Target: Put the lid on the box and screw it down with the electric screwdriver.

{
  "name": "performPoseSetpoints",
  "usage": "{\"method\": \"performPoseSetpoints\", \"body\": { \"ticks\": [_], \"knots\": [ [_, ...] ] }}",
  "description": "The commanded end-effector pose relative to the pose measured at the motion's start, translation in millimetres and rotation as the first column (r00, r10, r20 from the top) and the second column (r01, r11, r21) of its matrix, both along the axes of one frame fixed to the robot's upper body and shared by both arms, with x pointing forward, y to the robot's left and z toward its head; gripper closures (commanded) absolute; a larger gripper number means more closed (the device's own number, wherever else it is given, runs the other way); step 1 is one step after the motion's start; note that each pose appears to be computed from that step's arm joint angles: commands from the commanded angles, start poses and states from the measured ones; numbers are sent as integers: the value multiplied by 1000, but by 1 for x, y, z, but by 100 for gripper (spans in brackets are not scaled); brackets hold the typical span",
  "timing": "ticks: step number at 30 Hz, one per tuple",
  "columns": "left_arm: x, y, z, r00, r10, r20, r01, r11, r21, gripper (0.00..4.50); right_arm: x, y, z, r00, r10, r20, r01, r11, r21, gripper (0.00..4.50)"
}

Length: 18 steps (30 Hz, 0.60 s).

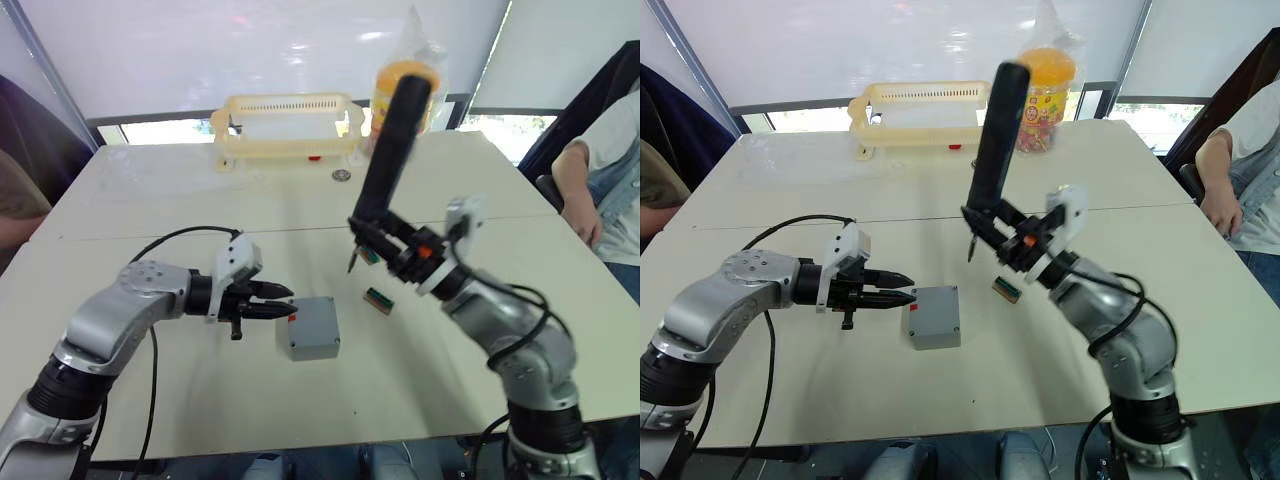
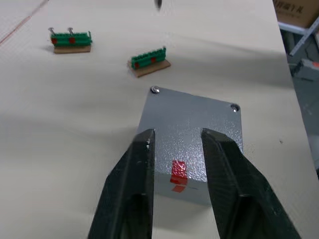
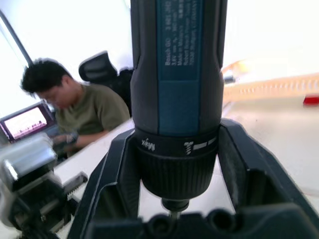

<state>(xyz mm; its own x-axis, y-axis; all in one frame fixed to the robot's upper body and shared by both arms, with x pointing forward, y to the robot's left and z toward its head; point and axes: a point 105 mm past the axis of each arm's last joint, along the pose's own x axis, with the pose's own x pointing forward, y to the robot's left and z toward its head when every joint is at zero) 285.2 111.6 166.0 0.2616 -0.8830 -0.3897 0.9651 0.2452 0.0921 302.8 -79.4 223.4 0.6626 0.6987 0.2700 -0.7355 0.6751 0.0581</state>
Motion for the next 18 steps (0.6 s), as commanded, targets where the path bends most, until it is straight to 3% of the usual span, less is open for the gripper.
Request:
{"method": "performPoseSetpoints", "body": {
  "ticks": [1,18],
  "knots": [
    [0,-9,3,998,-28,61,28,1000,15,318,-9,11,11,989,10,149,-10,1000,0,273],
    [-1,-25,-24,994,-88,72,81,993,91,318,-13,27,-10,985,46,164,-39,998,-41,273]
  ]
}}
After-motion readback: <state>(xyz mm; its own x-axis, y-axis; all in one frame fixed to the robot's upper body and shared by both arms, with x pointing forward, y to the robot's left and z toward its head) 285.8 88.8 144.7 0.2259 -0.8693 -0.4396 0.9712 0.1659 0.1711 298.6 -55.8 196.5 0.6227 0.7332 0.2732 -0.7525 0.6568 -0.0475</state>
